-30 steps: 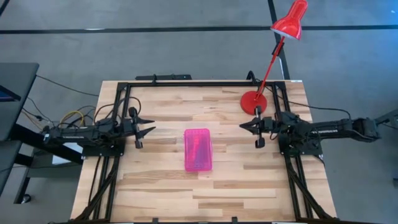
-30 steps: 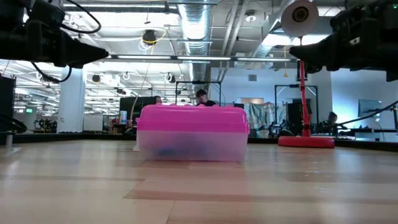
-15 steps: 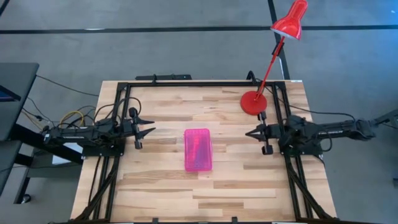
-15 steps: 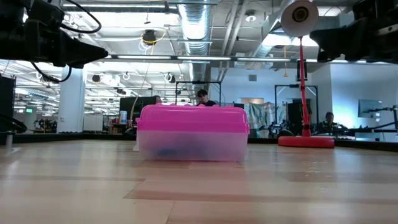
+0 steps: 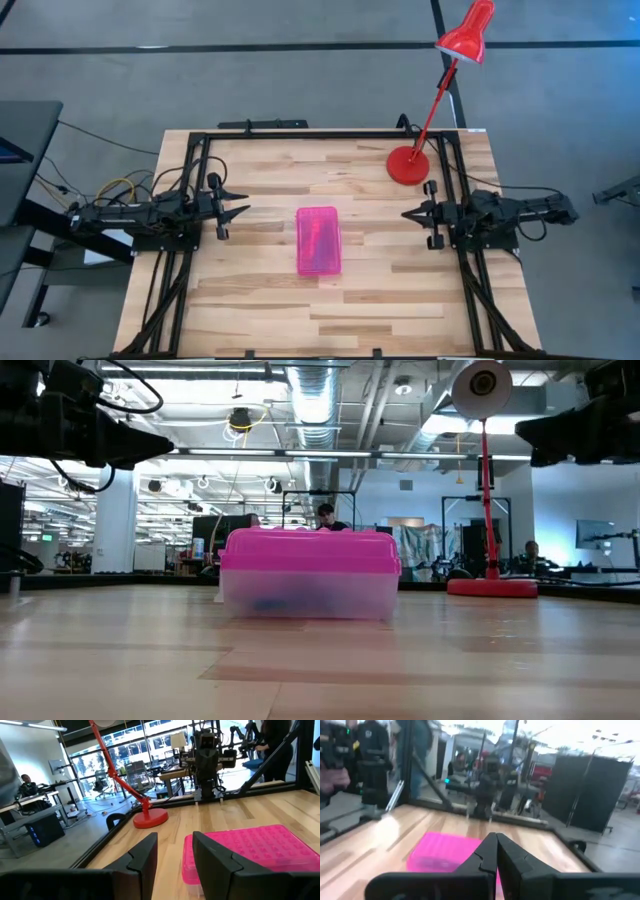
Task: Pick & place school supplies into a supply box
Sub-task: Return to Home Position
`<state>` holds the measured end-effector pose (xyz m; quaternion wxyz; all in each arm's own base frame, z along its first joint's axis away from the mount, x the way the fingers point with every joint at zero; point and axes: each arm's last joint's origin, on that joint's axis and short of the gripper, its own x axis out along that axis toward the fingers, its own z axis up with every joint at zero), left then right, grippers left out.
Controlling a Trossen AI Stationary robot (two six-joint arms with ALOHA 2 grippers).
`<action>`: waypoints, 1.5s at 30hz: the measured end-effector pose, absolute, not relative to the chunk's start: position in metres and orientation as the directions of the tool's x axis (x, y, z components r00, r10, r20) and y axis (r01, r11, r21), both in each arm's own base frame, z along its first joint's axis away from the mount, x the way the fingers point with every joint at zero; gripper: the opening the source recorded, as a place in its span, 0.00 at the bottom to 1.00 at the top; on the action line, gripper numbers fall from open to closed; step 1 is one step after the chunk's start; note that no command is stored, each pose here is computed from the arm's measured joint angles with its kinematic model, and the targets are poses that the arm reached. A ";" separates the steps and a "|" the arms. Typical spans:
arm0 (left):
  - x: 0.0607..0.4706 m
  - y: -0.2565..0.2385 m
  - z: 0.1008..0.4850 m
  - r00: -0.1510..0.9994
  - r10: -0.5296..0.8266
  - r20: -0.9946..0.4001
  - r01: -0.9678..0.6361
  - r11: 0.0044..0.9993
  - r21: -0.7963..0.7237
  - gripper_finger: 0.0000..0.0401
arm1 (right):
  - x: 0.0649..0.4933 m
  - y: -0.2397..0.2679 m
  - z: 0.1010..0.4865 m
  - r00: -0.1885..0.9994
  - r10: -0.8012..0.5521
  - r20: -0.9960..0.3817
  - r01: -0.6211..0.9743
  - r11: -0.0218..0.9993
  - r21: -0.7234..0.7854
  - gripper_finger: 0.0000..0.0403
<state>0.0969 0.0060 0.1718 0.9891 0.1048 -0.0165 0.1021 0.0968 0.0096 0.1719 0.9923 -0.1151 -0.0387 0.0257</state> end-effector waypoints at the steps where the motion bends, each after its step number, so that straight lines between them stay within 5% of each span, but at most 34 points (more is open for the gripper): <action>1: 0.097 0.006 0.172 0.979 0.199 0.054 -0.206 0.957 0.206 0.30 | 0.097 0.009 0.173 0.995 0.053 0.083 -0.033 0.973 -0.229 0.00; 45: 0.097 0.006 0.172 0.979 0.197 0.058 -0.205 0.954 0.217 0.30 | 0.098 -0.006 0.166 0.999 -0.045 0.007 0.045 0.975 -0.216 0.00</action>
